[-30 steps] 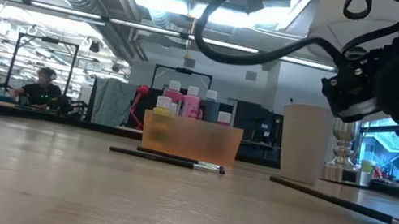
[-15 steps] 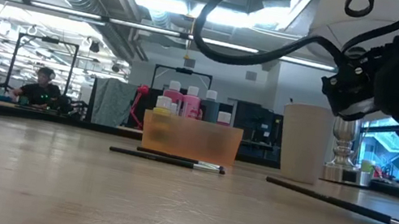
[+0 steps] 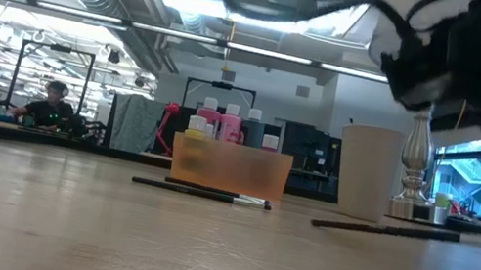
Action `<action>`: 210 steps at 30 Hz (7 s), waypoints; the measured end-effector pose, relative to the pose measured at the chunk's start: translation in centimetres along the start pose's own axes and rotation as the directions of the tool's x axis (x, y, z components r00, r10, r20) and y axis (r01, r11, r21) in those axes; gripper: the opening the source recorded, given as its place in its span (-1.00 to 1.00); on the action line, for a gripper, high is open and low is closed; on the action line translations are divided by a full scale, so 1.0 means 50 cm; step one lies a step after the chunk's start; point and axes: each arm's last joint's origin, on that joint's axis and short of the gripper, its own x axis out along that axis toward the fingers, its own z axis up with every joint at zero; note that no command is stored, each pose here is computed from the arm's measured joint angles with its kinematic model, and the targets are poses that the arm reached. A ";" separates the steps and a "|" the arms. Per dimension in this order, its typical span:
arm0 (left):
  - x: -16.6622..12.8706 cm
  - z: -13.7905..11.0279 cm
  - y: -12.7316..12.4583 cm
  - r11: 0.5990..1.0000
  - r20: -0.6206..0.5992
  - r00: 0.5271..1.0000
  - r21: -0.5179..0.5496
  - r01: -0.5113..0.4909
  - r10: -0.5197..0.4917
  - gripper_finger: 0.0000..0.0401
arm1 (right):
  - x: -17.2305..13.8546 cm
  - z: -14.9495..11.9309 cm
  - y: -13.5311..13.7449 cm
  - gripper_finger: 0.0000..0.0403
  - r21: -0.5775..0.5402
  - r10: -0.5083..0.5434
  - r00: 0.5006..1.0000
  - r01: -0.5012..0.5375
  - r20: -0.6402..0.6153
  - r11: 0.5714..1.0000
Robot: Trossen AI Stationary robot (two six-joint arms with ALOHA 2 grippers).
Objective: Pick & Place Paint Supplies
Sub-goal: Put the black paint brush into the light brown cup
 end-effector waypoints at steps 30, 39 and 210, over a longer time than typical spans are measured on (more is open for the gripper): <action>-0.006 -0.008 -0.018 0.989 -0.047 0.993 0.093 0.114 -0.110 -0.08 | -0.350 -0.013 -0.048 -1.00 -0.035 0.085 0.996 -0.085 0.013 0.996; -0.009 -0.012 -0.023 0.974 -0.046 0.993 0.193 0.116 -0.109 -0.08 | -0.429 0.020 -0.127 -1.00 0.043 0.196 0.977 -0.200 0.084 0.979; -0.078 -0.047 0.063 0.971 0.071 0.979 0.138 -0.197 0.189 -0.08 | -0.273 0.350 -0.540 -0.91 0.326 0.437 0.897 -0.396 -0.062 0.859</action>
